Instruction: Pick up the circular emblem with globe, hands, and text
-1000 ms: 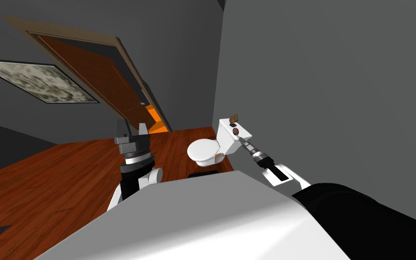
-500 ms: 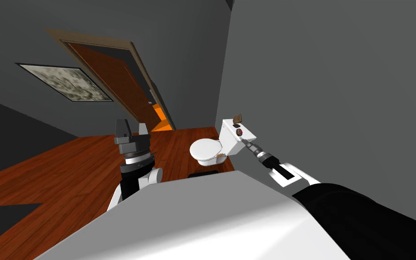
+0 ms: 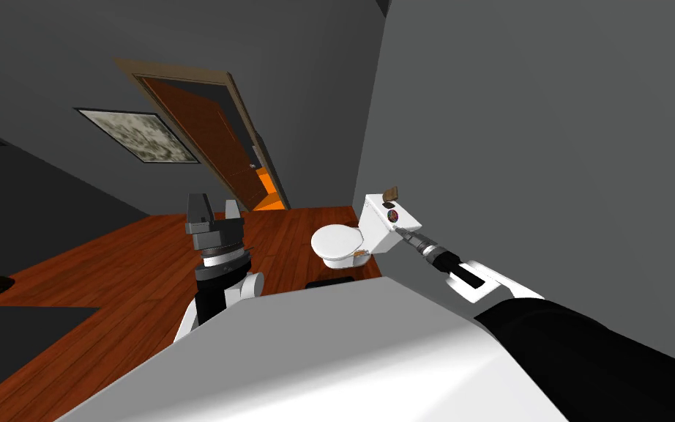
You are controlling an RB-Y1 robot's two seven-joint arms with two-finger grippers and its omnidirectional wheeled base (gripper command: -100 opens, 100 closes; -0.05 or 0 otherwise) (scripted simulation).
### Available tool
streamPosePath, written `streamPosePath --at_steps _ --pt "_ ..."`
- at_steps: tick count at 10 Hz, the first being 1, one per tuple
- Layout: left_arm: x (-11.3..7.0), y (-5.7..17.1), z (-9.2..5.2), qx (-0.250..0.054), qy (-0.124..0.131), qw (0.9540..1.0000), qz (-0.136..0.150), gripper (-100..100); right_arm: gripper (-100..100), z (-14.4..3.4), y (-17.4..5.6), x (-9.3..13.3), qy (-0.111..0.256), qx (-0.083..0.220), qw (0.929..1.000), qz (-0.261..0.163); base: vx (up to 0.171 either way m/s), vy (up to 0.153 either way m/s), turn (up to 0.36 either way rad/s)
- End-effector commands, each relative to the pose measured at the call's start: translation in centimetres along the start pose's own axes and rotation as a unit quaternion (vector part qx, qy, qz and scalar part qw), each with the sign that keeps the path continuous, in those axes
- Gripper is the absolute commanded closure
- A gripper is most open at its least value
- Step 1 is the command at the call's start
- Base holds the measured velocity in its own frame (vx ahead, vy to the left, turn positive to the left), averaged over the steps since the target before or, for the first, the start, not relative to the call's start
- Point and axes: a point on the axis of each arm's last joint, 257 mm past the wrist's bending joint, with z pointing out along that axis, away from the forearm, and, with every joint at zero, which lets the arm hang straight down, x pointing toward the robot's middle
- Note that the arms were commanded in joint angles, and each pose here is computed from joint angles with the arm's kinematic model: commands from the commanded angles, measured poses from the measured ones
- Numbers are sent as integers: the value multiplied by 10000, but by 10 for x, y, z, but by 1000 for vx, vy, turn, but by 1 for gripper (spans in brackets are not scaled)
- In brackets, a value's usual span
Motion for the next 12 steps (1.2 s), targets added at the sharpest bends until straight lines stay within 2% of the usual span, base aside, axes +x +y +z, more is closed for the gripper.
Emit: streamPosePath --at_steps 1,2,3,4,5,6,7,8,9,12 --pt "0 0 0 0 0 10000 0 0 -100 -5 -17 -5 126 227 9995 -172 -19 11 166" --pt "0 0 0 0 0 10000 -1 0 -100 -4 -16 -6 154 217 9994 -222 -16 5 68" --pt "0 0 0 0 0 10000 0 0 -100 -7 -31 -11 243 414 9982 -354 -17 11 123" --pt "0 0 0 0 0 10000 0 0 -100 -6 -30 -12 271 403 9980 -407 -15 7 78" --pt "0 0 0 0 0 10000 0 0 -100 -9 -45 -18 352 594 9961 -541 -17 11 134" --pt "0 0 0 0 0 10000 0 0 -100 -8 -43 -19 380 582 9958 -594 -13 6 63" --pt "0 0 0 0 0 10000 0 0 -100 -11 -57 -26 453 765 9934 -726 -16 10 115" --pt "0 0 0 0 0 10000 0 0 -100 -10 -55 -27 480 752 9929 -780 -13 5 77" --pt "0 0 0 0 0 10000 0 0 -100 -12 -67 -35 554 920 9899 -930 -15 9 140" --pt "0 0 0 0 0 10000 0 0 -100 -13 -76 -45 651 1061 9857 -1140 -14 6 79"
